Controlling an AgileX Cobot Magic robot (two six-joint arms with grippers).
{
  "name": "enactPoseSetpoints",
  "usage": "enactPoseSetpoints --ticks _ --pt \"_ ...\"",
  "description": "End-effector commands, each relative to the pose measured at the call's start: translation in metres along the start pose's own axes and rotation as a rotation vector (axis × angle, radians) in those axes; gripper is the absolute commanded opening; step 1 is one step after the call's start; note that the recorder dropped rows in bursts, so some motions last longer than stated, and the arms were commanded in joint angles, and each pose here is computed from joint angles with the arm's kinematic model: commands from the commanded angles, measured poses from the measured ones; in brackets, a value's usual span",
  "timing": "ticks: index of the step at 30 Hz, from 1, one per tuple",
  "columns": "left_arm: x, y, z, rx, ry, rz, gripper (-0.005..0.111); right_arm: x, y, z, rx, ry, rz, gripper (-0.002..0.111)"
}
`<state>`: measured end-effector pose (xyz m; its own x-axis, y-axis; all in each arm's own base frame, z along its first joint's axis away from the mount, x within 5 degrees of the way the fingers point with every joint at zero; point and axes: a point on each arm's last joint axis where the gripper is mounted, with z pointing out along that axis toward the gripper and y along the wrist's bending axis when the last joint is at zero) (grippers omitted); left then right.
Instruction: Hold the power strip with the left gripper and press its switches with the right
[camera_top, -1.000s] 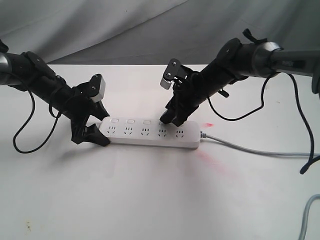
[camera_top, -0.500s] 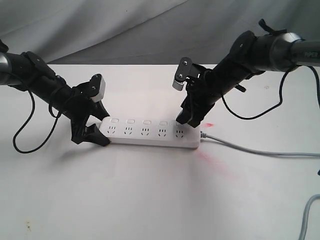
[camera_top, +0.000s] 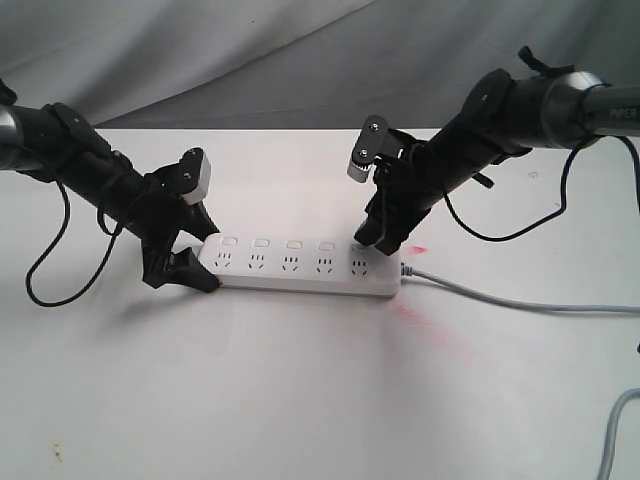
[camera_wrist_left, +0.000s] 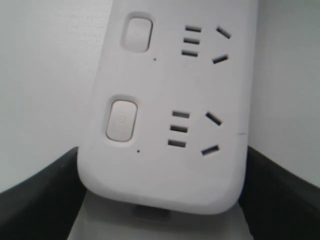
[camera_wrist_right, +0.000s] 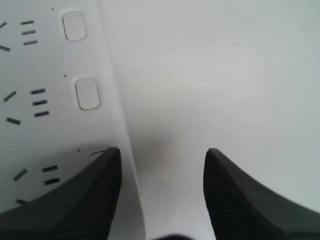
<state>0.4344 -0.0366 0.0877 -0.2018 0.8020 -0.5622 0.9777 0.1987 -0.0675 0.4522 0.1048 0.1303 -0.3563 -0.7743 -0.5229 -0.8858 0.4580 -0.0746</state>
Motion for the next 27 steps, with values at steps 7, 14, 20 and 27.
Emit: enactPoseSetpoints --ticks 7,14,20,27 --pt "0.013 -0.006 0.014 0.054 0.047 -0.017 0.064 0.008 0.008 0.018 -0.065 0.029 -0.01 0.048" --pt "0.013 -0.006 0.014 0.054 0.047 -0.017 0.064 0.013 0.01 0.026 -0.082 0.04 -0.006 0.048" --pt "0.013 -0.006 0.014 0.054 0.047 -0.017 0.064 0.017 0.009 0.029 -0.089 0.049 -0.001 0.048" --pt "0.013 -0.006 0.014 0.054 0.047 -0.017 0.064 0.023 0.008 0.029 -0.09 0.075 -0.016 0.048"
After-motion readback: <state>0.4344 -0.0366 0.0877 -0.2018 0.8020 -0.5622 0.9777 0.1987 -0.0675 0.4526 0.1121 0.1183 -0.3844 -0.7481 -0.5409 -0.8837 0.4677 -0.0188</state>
